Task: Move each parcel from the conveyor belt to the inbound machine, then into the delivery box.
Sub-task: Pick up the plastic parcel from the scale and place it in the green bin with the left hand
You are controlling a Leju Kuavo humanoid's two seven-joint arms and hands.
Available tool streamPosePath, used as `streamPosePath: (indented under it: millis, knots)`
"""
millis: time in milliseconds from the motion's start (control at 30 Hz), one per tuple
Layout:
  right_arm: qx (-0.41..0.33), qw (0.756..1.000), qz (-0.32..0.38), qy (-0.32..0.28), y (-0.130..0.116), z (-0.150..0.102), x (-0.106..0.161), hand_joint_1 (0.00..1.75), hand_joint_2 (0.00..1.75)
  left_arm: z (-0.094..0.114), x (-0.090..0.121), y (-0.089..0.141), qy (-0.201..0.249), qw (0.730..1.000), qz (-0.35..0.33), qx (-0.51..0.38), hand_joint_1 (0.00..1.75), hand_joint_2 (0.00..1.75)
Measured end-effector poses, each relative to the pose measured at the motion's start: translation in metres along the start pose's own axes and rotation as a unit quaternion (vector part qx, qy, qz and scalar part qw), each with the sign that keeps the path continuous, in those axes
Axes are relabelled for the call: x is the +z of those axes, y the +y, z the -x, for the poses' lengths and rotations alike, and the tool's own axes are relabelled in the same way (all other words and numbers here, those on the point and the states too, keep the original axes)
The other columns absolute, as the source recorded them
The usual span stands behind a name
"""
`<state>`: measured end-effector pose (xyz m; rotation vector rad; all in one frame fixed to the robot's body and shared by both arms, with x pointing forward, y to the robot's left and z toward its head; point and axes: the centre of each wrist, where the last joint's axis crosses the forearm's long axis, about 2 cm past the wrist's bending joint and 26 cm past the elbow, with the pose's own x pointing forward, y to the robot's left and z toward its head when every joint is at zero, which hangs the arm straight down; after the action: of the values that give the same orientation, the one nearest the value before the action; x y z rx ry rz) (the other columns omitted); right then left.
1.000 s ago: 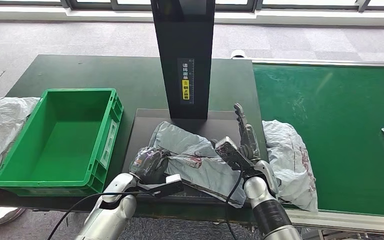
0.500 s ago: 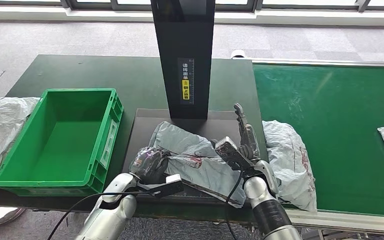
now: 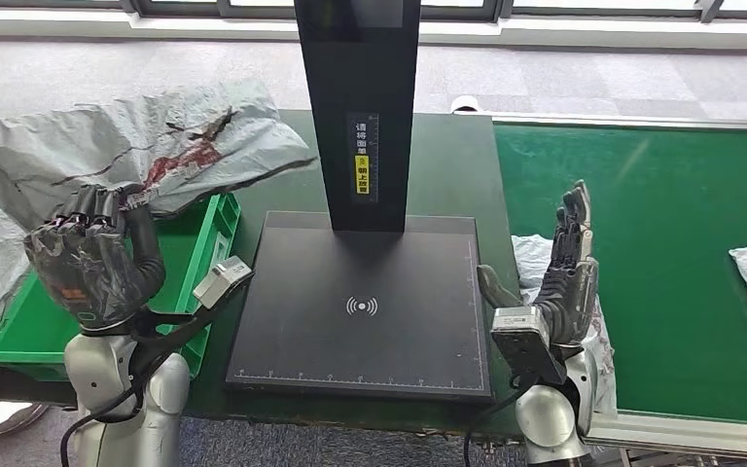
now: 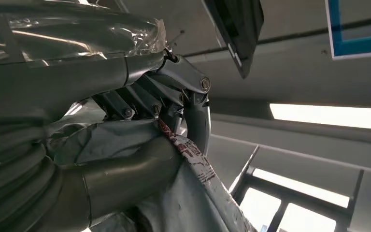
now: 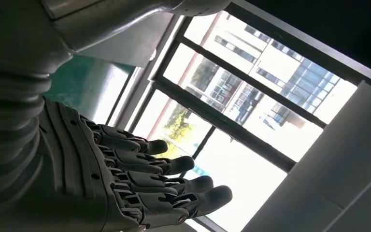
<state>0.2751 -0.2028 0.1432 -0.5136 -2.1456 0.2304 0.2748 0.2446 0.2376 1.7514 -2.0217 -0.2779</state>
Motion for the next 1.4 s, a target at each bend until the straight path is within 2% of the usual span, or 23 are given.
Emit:
streamPosePath:
  millis: [200, 333, 800, 867, 967, 1033, 1200, 1400]
  knots:
    - [-0.001, 0.999, 0.029, -0.022, -0.013, -0.012, -0.003, 0.0, 1.75, 0.004, -0.014, 0.023, 0.001, 0.999, -0.047, -0.011, 1.75, 1.75]
    - [0.007, 0.999, 0.048, -0.018, -0.02, -0.014, 0.001, 0.0, 1.75, 0.004, -0.014, 0.023, -0.014, 0.999, -0.046, -0.013, 1.75, 1.75]
    - [0.012, 0.999, 0.042, -0.031, -0.027, -0.021, 0.005, 0.0, 1.75, 0.003, -0.015, 0.021, -0.014, 0.999, -0.045, -0.012, 1.75, 1.75]
    - [0.012, 0.999, 0.033, -0.039, -0.026, -0.021, 0.007, 0.0, 1.75, 0.004, -0.012, 0.016, 0.0, 0.999, -0.035, -0.014, 1.75, 1.75]
    - [0.012, 0.999, 0.024, -0.045, -0.026, -0.023, 0.009, 0.0, 1.75, 0.016, -0.001, -0.007, 0.061, 0.998, 0.014, -0.023, 1.75, 1.75]
    - [0.012, 0.999, 0.022, -0.047, -0.026, -0.023, 0.009, 0.0, 1.75, 0.027, 0.009, -0.021, 0.082, 0.995, 0.048, -0.035, 1.75, 1.75]
    - [0.012, 0.999, 0.021, -0.048, -0.026, -0.024, 0.009, 0.0, 1.75, 0.042, 0.019, -0.036, 0.084, 0.992, 0.084, -0.05, 1.75, 1.75]
    - [0.012, 0.999, 0.021, -0.048, -0.026, -0.024, 0.009, 0.0, 1.75, 0.048, 0.024, -0.043, 0.084, 0.99, 0.101, -0.057, 1.75, 1.75]
